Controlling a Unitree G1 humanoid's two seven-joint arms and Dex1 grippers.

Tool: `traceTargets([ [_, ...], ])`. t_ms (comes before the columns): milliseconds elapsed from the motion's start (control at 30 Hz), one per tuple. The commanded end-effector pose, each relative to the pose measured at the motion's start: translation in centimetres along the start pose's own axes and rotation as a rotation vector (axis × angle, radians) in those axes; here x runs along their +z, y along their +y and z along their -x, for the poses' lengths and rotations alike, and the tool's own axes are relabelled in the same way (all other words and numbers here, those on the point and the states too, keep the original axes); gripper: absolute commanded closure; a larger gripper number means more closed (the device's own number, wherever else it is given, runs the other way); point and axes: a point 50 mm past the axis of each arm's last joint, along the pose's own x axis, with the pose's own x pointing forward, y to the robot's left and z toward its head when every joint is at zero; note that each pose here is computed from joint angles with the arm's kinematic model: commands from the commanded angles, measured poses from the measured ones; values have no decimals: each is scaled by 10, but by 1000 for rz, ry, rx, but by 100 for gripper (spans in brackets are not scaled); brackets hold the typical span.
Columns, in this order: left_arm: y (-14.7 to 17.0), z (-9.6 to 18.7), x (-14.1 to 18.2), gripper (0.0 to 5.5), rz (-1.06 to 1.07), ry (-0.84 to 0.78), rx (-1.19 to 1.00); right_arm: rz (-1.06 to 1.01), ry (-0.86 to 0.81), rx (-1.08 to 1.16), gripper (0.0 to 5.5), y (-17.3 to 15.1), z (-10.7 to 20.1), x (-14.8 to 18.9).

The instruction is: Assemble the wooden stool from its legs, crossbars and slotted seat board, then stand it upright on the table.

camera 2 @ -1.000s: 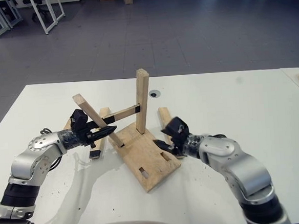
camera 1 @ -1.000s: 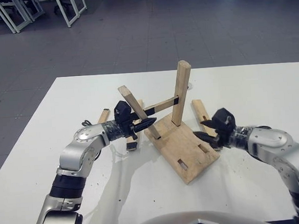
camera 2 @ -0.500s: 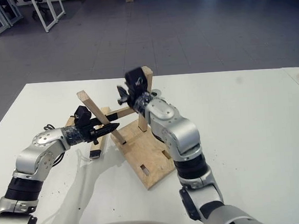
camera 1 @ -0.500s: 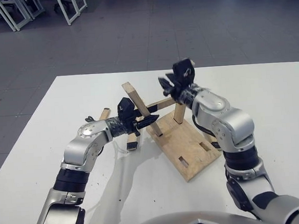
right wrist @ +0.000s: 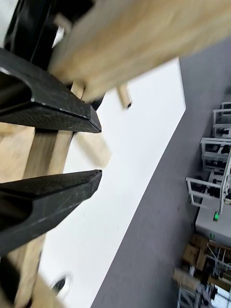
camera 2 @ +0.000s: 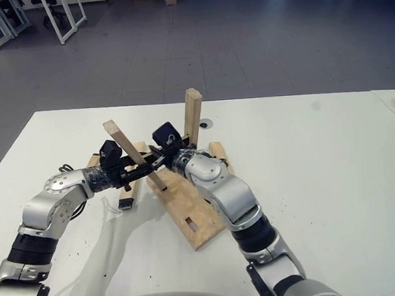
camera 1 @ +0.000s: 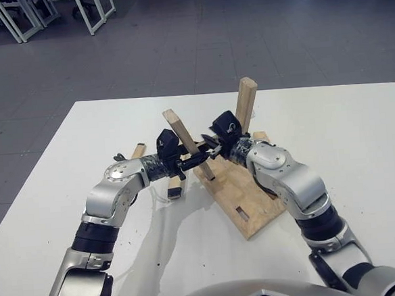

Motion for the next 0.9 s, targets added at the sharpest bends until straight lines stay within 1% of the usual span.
traceTargets([
  [33, -1, 2, -51, 345, 90, 228, 56, -104, -157, 115, 411, -10, 33, 32],
  [67, -1, 2, -53, 345, 96, 232, 46, -92, -96, 151, 411, -19, 49, 24],
  [133, -1, 2, -56, 345, 104, 238, 27, -49, 88, 144, 411, -46, 82, 2],
  [233, 2, 3, -54, 345, 106, 237, 12, 9, 308, 67, 411, -82, 112, -16],
  [300, 5, 3, -52, 345, 102, 234, 11, 89, 361, -191, 411, -122, 113, -20],
  [367, 8, 2, -51, 345, 97, 231, 8, 81, 316, -443, 411, -153, 101, -21],
  [500, 8, -4, -48, 345, 86, 226, -15, 45, 295, -668, 411, -177, 67, -37],
  [567, 8, -7, -45, 345, 79, 225, -29, 30, 285, -630, 411, -167, 37, -43],
  [600, 8, -9, -44, 345, 76, 223, -34, 19, 228, -455, 411, -143, 15, -38],
  [633, 8, -11, -43, 345, 71, 224, -45, -3, 149, -181, 411, -104, -2, -28],
  [667, 7, -12, -43, 345, 68, 225, -54, -18, 84, 60, 411, -70, -7, -18],
  [700, 7, -14, -42, 345, 64, 228, -65, -26, 45, 250, 411, -41, -4, -10],
  [733, 6, -15, -41, 345, 56, 229, -90, -19, 25, 364, 411, -22, 3, -7],
  [800, 3, -21, -38, 345, 40, 224, -143, -11, 27, 419, 411, -9, 11, -8],
  [900, -3, -31, -29, 345, 21, 187, -234, 3, 55, 357, 411, -13, 13, -13],
])
